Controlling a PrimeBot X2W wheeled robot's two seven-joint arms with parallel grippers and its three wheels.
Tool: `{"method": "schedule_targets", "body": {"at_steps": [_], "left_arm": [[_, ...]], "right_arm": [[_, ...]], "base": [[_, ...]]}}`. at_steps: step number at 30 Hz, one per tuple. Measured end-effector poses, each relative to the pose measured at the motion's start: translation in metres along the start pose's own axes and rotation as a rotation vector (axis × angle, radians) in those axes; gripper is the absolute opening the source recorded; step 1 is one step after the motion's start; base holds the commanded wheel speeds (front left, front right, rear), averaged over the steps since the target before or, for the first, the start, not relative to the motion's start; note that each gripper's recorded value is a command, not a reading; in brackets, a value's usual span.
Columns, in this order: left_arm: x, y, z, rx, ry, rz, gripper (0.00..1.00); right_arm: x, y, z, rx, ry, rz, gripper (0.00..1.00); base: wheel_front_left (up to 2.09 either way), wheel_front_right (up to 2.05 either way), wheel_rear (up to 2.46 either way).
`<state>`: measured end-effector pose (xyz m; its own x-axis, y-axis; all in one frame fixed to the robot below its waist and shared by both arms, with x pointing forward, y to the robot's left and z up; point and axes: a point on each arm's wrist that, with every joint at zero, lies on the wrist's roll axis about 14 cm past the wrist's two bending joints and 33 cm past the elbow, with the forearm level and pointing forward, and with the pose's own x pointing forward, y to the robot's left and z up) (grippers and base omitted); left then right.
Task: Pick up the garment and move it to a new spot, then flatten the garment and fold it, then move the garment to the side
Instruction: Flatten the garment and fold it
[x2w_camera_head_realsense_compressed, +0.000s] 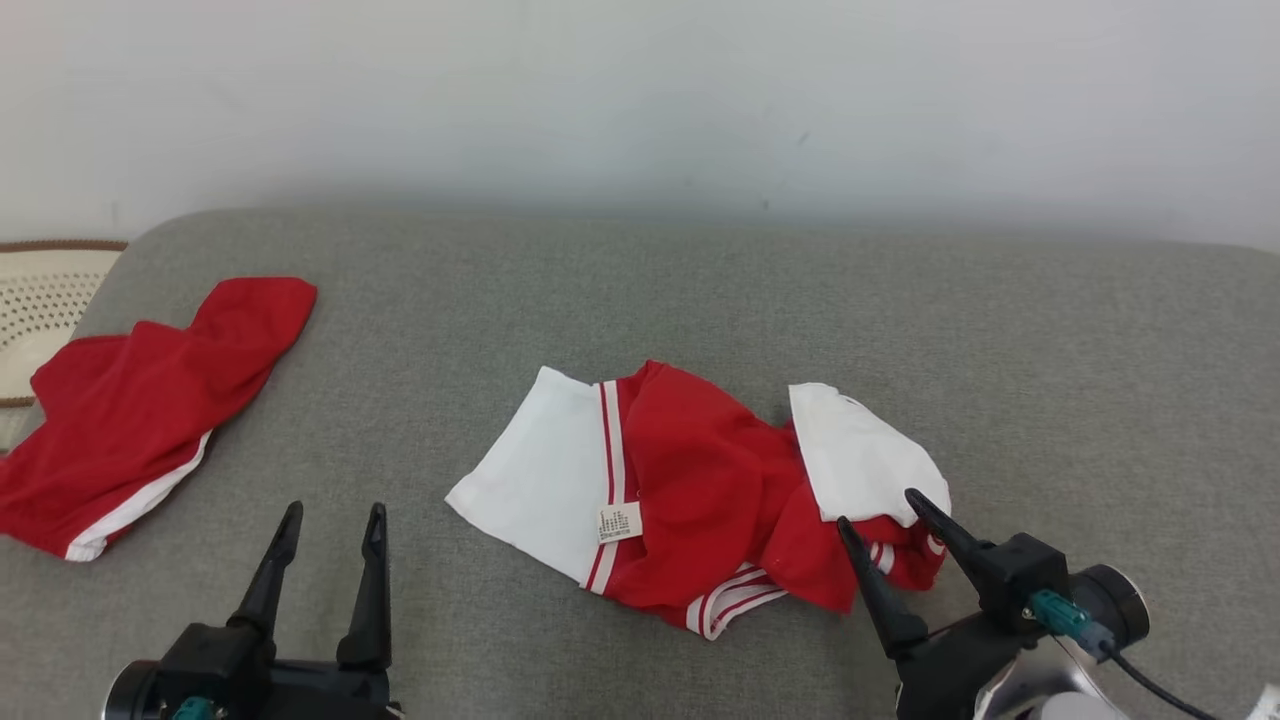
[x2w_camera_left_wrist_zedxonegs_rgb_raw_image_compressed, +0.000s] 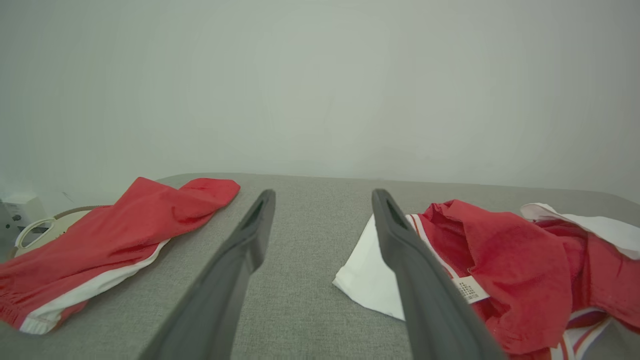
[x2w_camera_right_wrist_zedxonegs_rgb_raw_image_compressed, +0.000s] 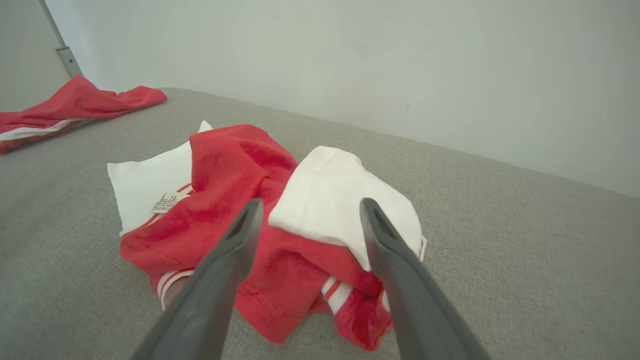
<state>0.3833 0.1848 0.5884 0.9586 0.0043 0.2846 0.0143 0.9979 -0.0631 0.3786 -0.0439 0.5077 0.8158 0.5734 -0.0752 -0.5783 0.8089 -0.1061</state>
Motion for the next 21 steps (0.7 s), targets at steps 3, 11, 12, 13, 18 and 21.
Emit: {"method": "schedule_targets", "body": {"at_steps": [3, 11, 12, 13, 18, 21], "left_arm": [[-0.001, 0.001, -0.010, 0.007, 0.027, 0.003, 1.00], [0.007, 0.005, -0.024, -0.002, 0.058, 0.020, 1.00], [0.007, 0.004, -0.025, -0.002, 0.060, 0.022, 1.00], [0.008, 0.003, -0.027, 0.001, 0.062, 0.018, 1.00], [0.013, 0.000, -0.030, -0.002, 0.063, 0.012, 1.00], [0.016, -0.005, -0.032, -0.007, 0.063, -0.003, 1.00]], "right_arm": [[0.011, 0.000, -0.014, -0.023, 0.066, 0.035, 1.00], [0.032, -0.003, -0.038, -0.041, 0.160, 0.085, 0.45], [0.034, -0.004, -0.037, -0.034, 0.159, 0.084, 0.28], [0.036, -0.005, -0.036, -0.027, 0.153, 0.081, 0.07], [0.035, -0.020, -0.025, 0.011, 0.103, 0.030, 0.00], [0.031, -0.036, -0.016, 0.052, 0.059, -0.037, 0.00]], "base": [[0.00, 0.00, 0.00], [0.00, 0.00, 0.00], [0.00, 0.00, 0.00], [0.00, 0.00, 0.00], [0.00, 0.00, 0.00], [0.00, 0.00, 0.00]]}}
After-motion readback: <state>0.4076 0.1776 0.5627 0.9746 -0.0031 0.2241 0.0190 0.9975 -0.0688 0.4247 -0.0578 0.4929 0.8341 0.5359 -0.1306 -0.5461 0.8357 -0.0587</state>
